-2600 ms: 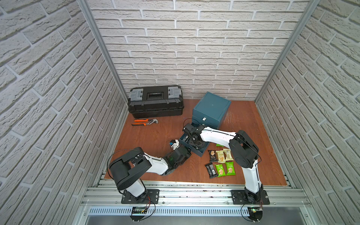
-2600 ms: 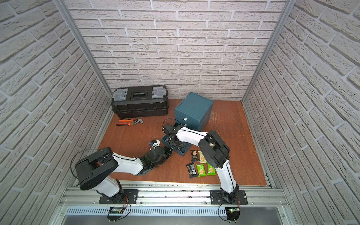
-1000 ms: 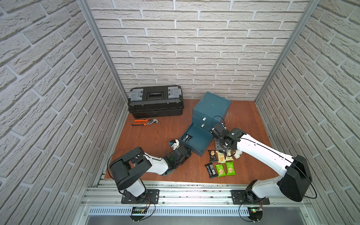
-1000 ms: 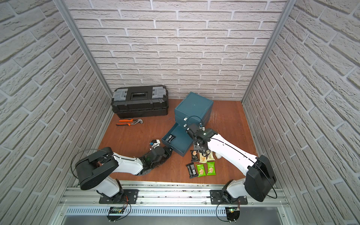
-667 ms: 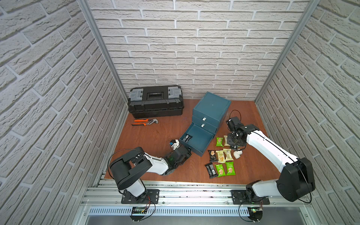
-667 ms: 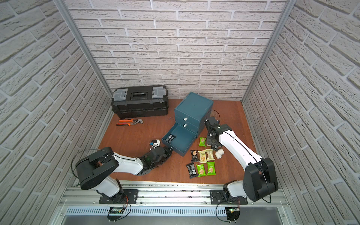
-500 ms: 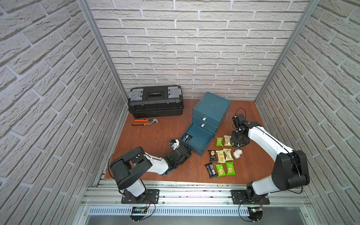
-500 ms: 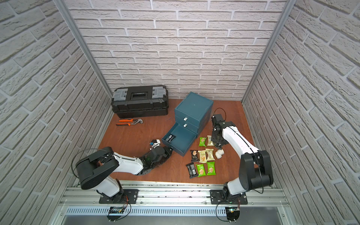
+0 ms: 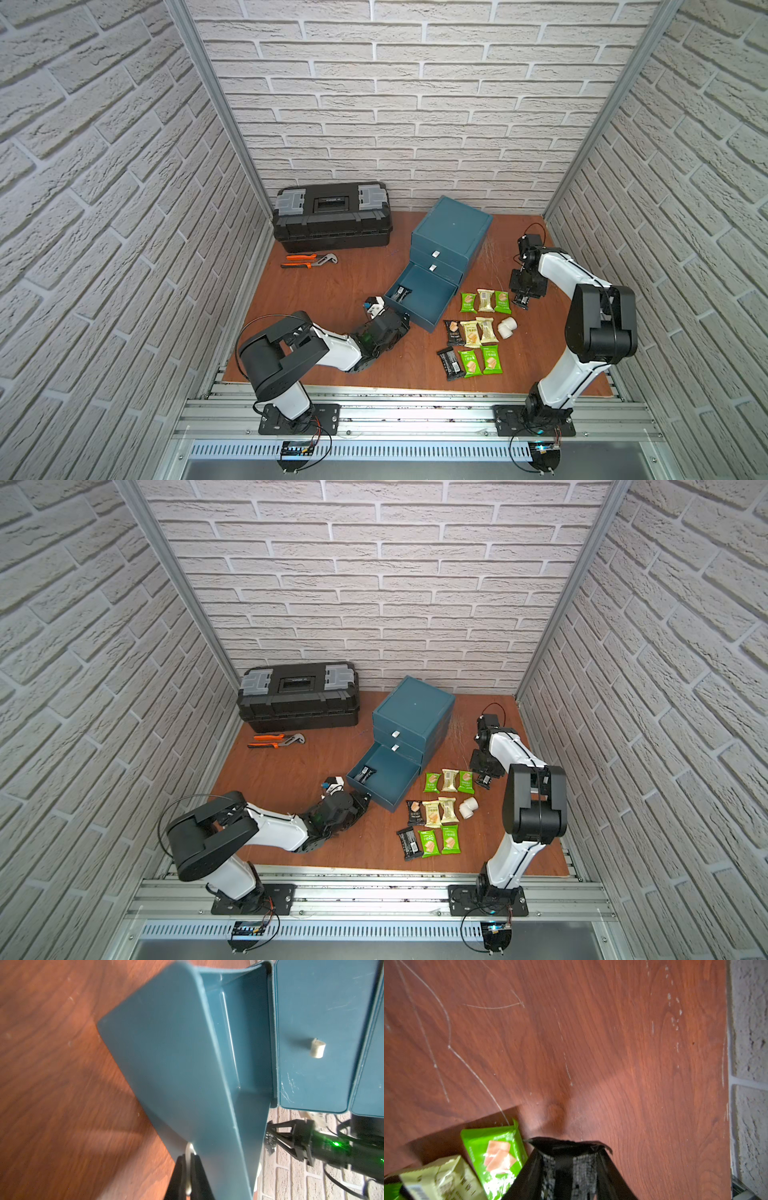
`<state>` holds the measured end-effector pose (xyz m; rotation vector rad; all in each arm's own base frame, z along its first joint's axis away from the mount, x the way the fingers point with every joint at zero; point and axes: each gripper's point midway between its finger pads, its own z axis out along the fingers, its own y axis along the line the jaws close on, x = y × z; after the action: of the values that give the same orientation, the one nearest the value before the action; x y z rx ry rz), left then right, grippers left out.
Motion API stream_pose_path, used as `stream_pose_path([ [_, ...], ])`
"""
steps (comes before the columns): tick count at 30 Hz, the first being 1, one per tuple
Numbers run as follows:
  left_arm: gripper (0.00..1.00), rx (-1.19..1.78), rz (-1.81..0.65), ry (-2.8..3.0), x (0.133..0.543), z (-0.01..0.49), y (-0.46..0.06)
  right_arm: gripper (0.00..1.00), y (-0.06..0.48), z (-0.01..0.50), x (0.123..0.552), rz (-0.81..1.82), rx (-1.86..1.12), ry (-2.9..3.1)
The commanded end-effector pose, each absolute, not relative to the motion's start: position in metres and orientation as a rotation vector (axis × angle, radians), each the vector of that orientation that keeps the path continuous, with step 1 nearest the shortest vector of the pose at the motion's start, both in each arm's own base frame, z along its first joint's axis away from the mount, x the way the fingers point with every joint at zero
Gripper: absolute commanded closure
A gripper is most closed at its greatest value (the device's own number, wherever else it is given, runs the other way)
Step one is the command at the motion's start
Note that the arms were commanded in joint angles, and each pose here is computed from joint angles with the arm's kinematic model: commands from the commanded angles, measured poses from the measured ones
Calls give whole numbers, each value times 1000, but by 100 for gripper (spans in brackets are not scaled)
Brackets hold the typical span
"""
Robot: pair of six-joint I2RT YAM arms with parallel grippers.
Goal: Take the cookies out of the drawer
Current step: Place the cookie at the center of the board.
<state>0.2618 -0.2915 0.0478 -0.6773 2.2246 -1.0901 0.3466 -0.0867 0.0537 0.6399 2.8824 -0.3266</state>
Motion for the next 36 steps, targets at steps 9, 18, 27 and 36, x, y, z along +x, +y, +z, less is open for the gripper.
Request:
stream_pose_path([
  [9, 100, -667, -1036, 2269, 258, 36, -284, 64, -100, 39, 369, -347, 473, 2898],
  [18, 100, -665, -1038, 2271, 258, 36, -286, 50, -96, 31, 369, -317, 453, 2920],
  [27, 100, -657, -1041, 2267, 258, 38, -285, 37, -86, 99, 366, -217, 490, 2733],
  [36, 100, -654, -1036, 2273, 257, 37, -285, 40, -8, 203, 351, 16, 295, 2480],
])
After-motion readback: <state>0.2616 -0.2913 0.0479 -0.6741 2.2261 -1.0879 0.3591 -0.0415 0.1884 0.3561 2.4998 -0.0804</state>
